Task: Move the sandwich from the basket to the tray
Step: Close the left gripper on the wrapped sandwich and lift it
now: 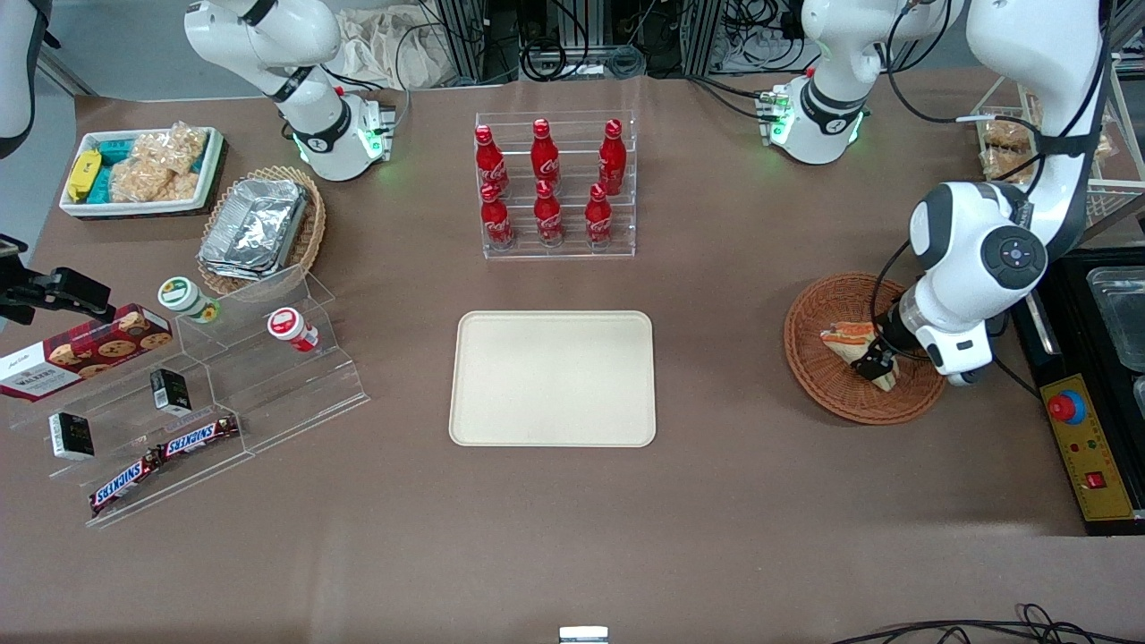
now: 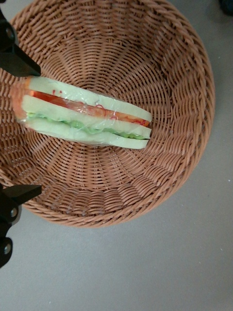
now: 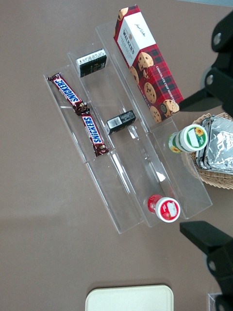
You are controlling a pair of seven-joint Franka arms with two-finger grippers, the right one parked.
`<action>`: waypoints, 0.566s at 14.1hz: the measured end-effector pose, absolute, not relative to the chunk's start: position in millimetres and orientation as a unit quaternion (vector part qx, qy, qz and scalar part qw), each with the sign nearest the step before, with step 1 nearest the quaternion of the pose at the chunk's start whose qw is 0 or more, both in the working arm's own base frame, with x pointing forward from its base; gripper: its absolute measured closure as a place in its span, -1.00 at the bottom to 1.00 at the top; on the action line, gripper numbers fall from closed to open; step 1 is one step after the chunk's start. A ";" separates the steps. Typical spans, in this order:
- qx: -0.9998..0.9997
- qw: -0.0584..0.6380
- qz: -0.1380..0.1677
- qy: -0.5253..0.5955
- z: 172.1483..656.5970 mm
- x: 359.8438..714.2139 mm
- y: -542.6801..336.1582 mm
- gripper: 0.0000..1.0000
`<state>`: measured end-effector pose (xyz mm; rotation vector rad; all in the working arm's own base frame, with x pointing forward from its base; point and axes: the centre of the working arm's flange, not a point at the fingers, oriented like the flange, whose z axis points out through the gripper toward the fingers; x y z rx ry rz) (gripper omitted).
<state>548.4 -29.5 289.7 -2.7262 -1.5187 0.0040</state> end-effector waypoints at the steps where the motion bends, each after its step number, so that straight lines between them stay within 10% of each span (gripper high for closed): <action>1: -0.875 0.014 0.002 -0.484 285.2 548.2 -29.5 -1.00; 8: -0.881 0.032 -0.002 -0.472 256.4 546.8 -19.1 -0.99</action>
